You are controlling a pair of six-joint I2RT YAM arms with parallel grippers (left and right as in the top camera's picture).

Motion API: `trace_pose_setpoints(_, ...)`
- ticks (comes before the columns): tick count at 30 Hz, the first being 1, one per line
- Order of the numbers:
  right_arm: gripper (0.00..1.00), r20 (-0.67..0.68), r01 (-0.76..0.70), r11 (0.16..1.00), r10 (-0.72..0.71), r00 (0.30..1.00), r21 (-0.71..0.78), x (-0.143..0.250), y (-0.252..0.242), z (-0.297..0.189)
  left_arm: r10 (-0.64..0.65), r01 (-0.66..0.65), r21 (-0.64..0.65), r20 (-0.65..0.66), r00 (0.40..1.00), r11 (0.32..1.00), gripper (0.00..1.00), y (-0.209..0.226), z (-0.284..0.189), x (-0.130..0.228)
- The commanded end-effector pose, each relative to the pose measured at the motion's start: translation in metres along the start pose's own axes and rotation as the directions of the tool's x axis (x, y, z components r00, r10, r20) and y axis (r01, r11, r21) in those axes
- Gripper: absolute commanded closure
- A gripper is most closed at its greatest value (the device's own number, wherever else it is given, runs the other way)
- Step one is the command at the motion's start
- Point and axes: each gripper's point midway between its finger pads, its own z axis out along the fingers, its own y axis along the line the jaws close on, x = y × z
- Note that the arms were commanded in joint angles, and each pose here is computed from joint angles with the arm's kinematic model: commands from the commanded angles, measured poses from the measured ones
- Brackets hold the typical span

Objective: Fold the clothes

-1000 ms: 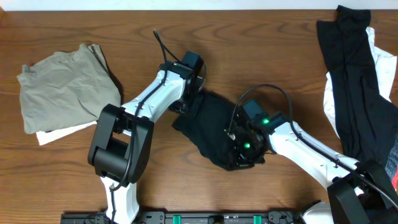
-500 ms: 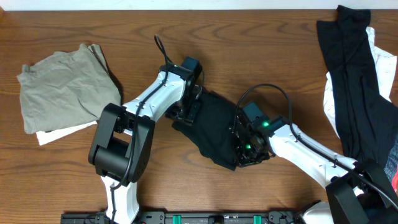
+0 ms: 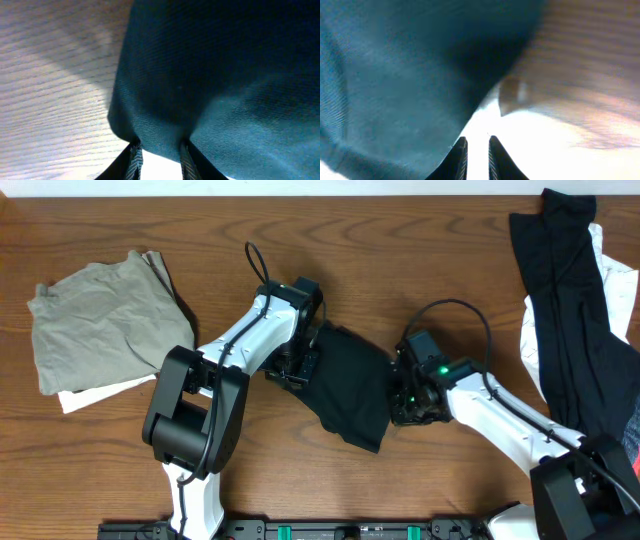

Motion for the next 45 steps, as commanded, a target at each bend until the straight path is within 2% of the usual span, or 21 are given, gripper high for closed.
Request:
trace_pose_setpoints(1, 0.86, 0.089, -0.032, 0.999, 0.031, 0.996, 0.018, -0.020, -0.006, -0.018, -0.005, 0.016, -0.082, 0.130, 0.992, 0.996, 0.72, 0.013, -0.036, -0.013)
trace_pose_setpoints(4, 0.86, 0.151, -0.029, 1.000, 0.030, 0.988, -0.008, -0.031, -0.001, -0.035, 0.006, 0.028, -0.104, 0.315, 0.949, 0.994, 0.68, 0.016, -0.074, -0.035)
trace_pose_setpoints(9, 0.88, 0.228, 0.055, 0.993, -0.029, 0.973, -0.109, -0.039, 0.027, -0.054, 0.054, -0.010, -0.076, 0.604, 0.795, 0.997, 0.50, 0.006, -0.135, -0.081)
trace_pose_setpoints(13, 0.88, 0.212, 0.068, 0.988, -0.039, 0.976, -0.135, -0.036, 0.038, -0.049, 0.136, -0.134, -0.055, 0.678, 0.722, 0.989, 0.46, -0.014, -0.144, -0.107)
trace_pose_setpoints(17, 0.89, 0.175, 0.040, 0.991, -0.017, 0.984, -0.130, -0.036, 0.039, -0.034, 0.183, -0.237, -0.013, 0.679, 0.711, 0.972, 0.43, -0.033, -0.127, -0.123)
trace_pose_setpoints(26, 0.90, 0.116, 0.031, 0.992, -0.018, 0.993, -0.118, -0.037, 0.049, 0.010, 0.188, -0.285, 0.095, 0.549, 0.815, 0.954, 0.42, -0.047, -0.050, -0.130)
trace_pose_setpoints(32, 0.89, 0.104, -0.005, 1.000, 0.008, 0.995, -0.023, -0.038, 0.030, 0.028, 0.187, -0.244, 0.120, 0.360, 0.914, 0.962, 0.44, -0.038, 0.002, -0.102)
trace_pose_setpoints(38, 0.85, 0.181, -0.043, 0.993, 0.022, 0.983, 0.112, -0.055, 0.001, 0.030, 0.163, -0.170, 0.066, 0.106, 0.981, 0.983, 0.73, -0.015, 0.035, -0.050)
trace_pose_setpoints(43, 0.83, 0.284, -0.038, 0.992, 0.003, 0.959, 0.118, -0.084, -0.007, 0.022, -0.001, 0.005, 0.052, -0.074, 0.997, 0.999, 0.81, -0.008, 0.041, -0.007)
trace_pose_setpoints(45, 0.80, 0.328, -0.024, 0.994, -0.013, 0.945, 0.109, -0.098, -0.009, 0.018, -0.067, 0.073, 0.034, -0.141, 0.988, 0.997, 0.89, -0.007, 0.040, 0.009)
